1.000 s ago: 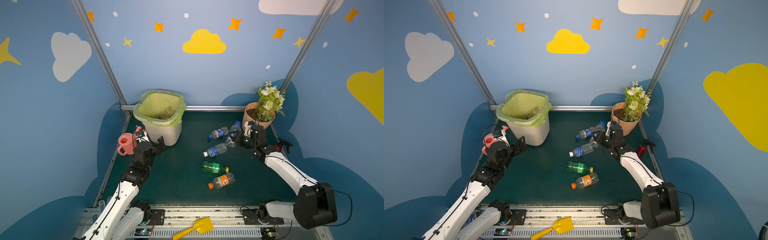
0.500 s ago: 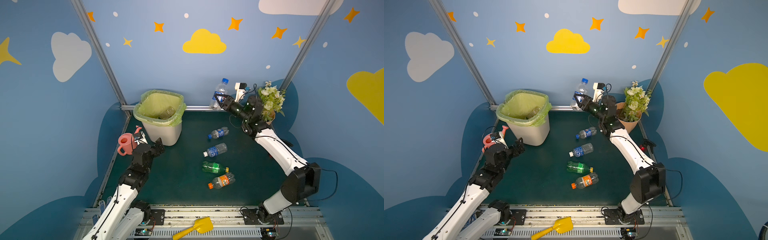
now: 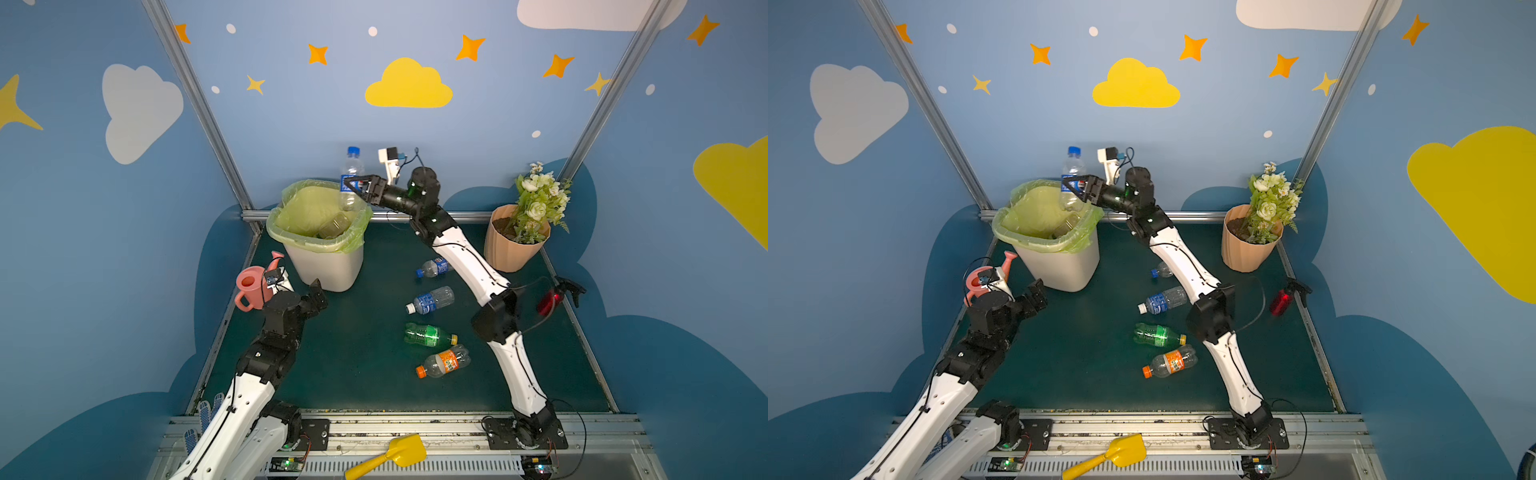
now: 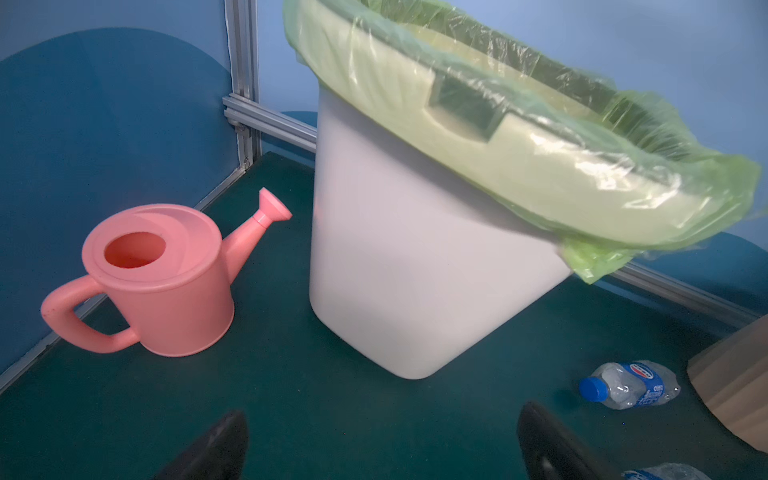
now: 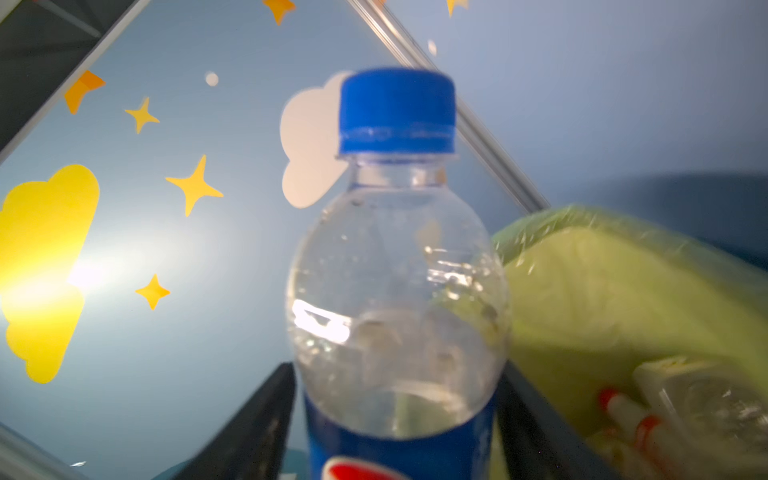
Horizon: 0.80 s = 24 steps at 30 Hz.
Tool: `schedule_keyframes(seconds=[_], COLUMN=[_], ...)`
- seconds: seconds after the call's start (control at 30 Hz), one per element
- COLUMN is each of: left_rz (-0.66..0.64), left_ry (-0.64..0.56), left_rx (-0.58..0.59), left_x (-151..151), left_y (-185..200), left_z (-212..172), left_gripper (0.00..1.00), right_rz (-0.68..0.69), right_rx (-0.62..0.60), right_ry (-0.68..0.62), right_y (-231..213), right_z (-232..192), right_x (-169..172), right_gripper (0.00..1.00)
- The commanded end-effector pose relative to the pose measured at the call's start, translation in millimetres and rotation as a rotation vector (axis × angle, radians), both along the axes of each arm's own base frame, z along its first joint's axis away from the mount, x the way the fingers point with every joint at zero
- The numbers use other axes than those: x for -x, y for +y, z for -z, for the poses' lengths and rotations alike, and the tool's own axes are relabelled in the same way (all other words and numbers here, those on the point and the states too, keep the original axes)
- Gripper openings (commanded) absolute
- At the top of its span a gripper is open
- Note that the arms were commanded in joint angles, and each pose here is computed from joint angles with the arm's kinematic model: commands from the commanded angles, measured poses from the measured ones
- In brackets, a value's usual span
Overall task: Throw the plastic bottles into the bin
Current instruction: 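Open the right gripper to drop the Pepsi bottle into the bin, then draw the right gripper back while the left gripper reaches toward the bottles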
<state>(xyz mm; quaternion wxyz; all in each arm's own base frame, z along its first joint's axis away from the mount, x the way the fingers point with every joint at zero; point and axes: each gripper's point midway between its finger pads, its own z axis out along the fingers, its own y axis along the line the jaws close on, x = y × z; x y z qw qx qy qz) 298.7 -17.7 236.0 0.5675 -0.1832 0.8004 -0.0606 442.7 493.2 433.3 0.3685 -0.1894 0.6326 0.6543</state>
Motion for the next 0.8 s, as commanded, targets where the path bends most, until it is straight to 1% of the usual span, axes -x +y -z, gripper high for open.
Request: schedule_keyframes(seconds=[0.0, 0.03, 0.07, 0.1, 0.17, 0.2, 0.23, 0.33, 0.47, 0.63, 0.77], left_rz=[-0.008, -0.009, -0.011, -0.012, -0.010, -0.011, -0.009, 0.012, 0.045, 0.117, 0.195], left_ry=[0.013, 0.015, 0.015, 0.014, 0.013, 0.012, 0.009, -0.003, -0.017, -0.028, -0.022], left_rx=[-0.009, -0.011, -0.008, -0.006, -0.001, 0.002, 0.006, 0.003, -0.008, -0.022, -0.063], left_x=[2, 3, 3, 4, 5, 6, 6, 5, 5, 4, 1], left_y=[3, 3, 4, 4, 4, 4, 3, 0, -4, -16, -36], left_z=[3, 4, 4, 5, 7, 8, 8, 4, -3, -8, -14], left_gripper=[1.00, 1.00, 1.00, 1.00, 1.00, 1.00, 1.00, 1.00, 1.00, 1.00, 1.00], right_rz=[-0.024, 0.004, 0.038, 0.080, 0.197, 0.246, 0.273, 0.319, 0.426, 0.595, 0.757], right_rx=[0.103, 0.118, 0.116, 0.113, 0.095, 0.099, 0.098, 0.131, 0.207, 0.308, 0.390], right_ry=[-0.011, -0.011, -0.034, -0.065, -0.148, -0.185, -0.214, -0.236, -0.172, 0.018, 0.148], right_y=[-24, -34, -47, -58, -86, -99, -111, -139, -182, -248, -300], right_z=[-20, -22, -34, -41, -62, -65, -74, -71, -23, 64, 130], right_x=[23, 18, 18, 16, 21, 24, 32, 43, 37, 25, 32], right_gripper=[0.85, 0.88, 0.90, 0.92, 0.94, 0.95, 0.96, 0.95, 0.95, 0.95, 0.96])
